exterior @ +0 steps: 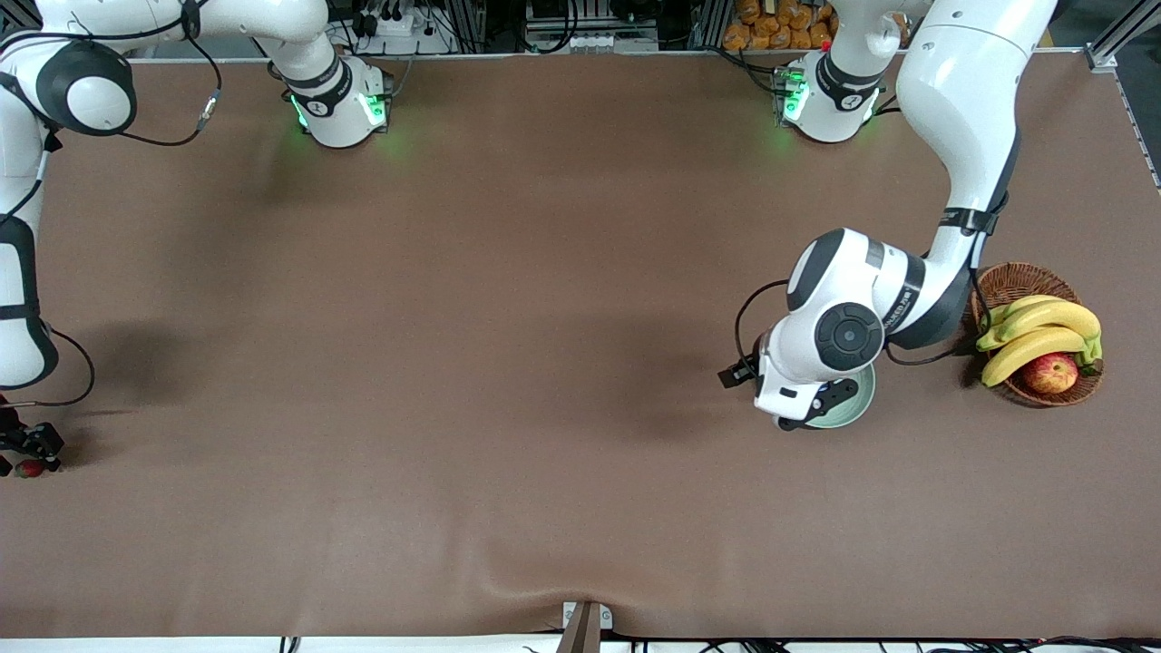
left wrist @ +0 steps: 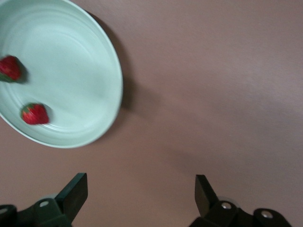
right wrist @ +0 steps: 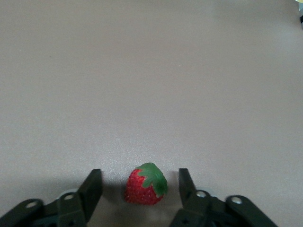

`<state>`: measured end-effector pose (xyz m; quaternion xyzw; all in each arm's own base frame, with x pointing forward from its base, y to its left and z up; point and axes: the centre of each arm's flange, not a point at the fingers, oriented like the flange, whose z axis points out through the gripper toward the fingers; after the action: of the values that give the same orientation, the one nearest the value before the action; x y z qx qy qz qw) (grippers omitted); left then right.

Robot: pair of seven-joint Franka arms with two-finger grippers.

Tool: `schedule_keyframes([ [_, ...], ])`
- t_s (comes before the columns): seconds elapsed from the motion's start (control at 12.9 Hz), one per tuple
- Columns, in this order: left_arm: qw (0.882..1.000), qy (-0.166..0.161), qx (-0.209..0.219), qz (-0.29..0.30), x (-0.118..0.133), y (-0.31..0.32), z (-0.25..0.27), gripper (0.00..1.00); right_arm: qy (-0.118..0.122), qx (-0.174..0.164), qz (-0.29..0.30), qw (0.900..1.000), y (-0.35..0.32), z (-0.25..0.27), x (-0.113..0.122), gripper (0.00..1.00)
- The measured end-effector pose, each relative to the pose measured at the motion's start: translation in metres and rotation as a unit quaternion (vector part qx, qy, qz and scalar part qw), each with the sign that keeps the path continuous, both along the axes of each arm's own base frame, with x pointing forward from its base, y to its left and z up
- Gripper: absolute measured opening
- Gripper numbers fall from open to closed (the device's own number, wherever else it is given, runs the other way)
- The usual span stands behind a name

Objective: Collect all strawberries into plate
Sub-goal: 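Place strawberry on plate with the left gripper while the right gripper grasps another, then set the last strawberry mid-table with the right gripper while the left gripper withdraws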

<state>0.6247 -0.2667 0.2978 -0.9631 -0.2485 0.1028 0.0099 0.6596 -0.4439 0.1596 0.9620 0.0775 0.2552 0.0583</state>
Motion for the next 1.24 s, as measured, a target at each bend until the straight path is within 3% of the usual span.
schedule_keyframes([
  [0.15,1.0,-0.003,-0.004,0.012,0.002,-0.014,0.0,1.0,0.0,-0.007,0.01,1.0,0.0,0.0,0.0,0.41],
  [0.23,1.0,-0.004,-0.009,0.015,0.003,-0.019,0.001,1.0,-0.001,-0.008,0.011,1.0,0.0,0.001,0.001,0.35],
  [0.7,0.999,-0.027,-0.027,0.022,0.014,-0.033,0.026,1.0,-0.006,-0.03,0.047,0.998,0.004,0.006,0.006,0.34],
  [1.24,0.996,-0.081,-0.035,0.031,0.027,0.006,0.114,1.0,-0.024,-0.039,0.098,0.994,0.055,0.043,0.048,0.34],
])
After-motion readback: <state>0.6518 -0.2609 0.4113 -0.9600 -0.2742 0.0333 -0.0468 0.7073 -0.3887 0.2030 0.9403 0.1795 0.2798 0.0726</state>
